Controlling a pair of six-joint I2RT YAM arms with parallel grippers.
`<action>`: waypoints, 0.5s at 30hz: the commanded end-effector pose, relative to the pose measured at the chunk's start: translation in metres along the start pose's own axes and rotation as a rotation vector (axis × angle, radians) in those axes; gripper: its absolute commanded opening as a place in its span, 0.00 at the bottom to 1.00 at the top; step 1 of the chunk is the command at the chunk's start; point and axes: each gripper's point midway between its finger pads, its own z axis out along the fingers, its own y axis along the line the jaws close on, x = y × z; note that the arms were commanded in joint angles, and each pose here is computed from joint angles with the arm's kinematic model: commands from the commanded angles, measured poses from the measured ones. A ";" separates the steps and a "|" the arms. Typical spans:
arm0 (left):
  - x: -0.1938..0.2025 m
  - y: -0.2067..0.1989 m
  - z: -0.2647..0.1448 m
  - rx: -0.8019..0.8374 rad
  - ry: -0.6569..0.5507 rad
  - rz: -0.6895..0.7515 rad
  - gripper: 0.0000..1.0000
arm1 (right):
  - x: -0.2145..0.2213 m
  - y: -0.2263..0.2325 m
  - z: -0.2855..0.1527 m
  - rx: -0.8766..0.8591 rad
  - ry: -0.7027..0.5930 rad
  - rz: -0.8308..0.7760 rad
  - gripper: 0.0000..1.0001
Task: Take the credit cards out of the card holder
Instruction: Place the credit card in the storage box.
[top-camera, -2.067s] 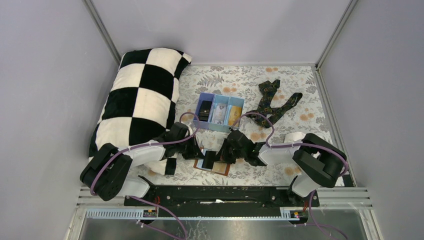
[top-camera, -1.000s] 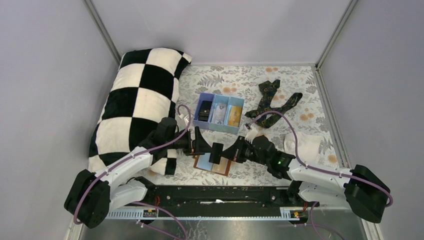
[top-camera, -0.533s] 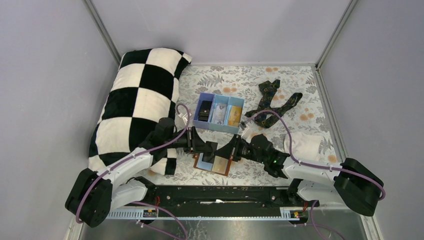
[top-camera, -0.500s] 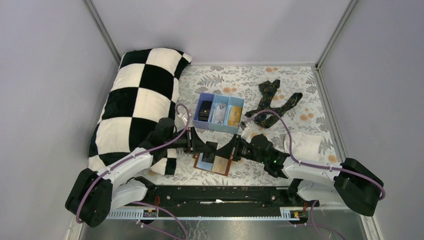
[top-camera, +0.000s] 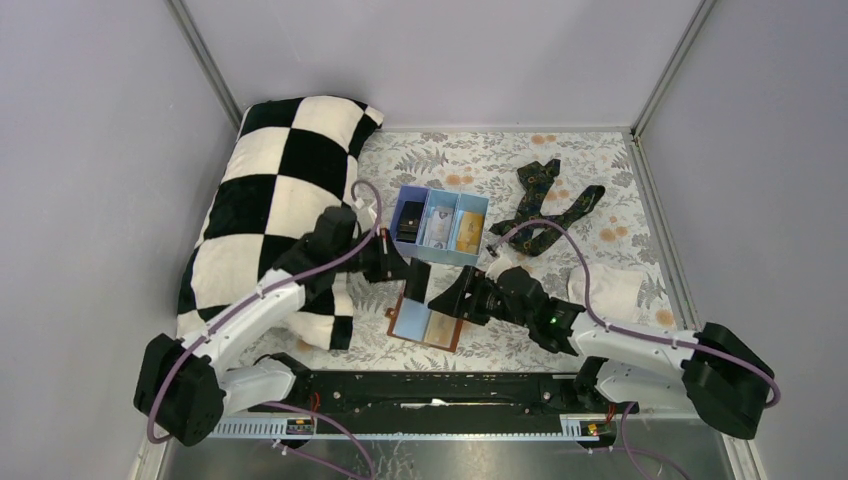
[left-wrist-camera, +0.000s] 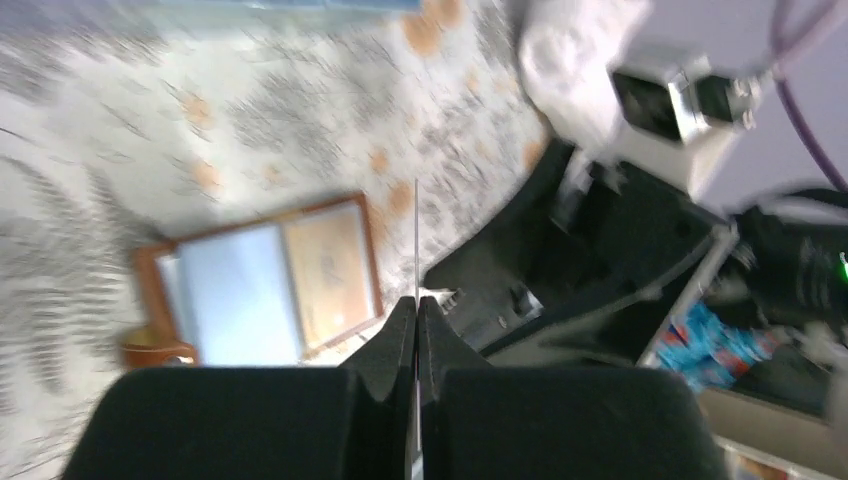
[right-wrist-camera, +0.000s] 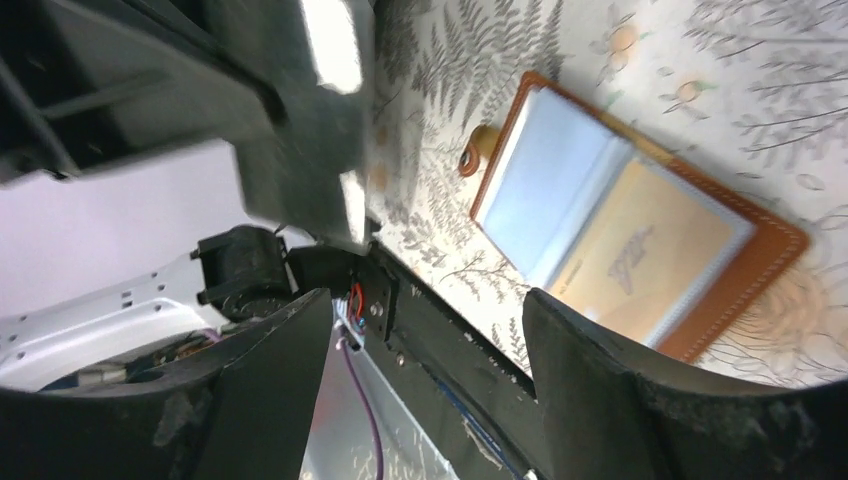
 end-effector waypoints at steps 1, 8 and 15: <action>-0.057 0.018 -0.025 -0.326 -0.114 0.154 0.00 | -0.029 -0.008 -0.017 0.155 -0.122 -0.071 0.79; -0.167 0.027 -0.049 -0.724 -0.270 0.302 0.00 | -0.046 -0.020 -0.040 0.299 -0.184 -0.124 0.83; -0.218 0.049 -0.022 -0.862 -0.290 0.366 0.00 | -0.046 -0.025 -0.046 0.323 -0.189 -0.106 0.83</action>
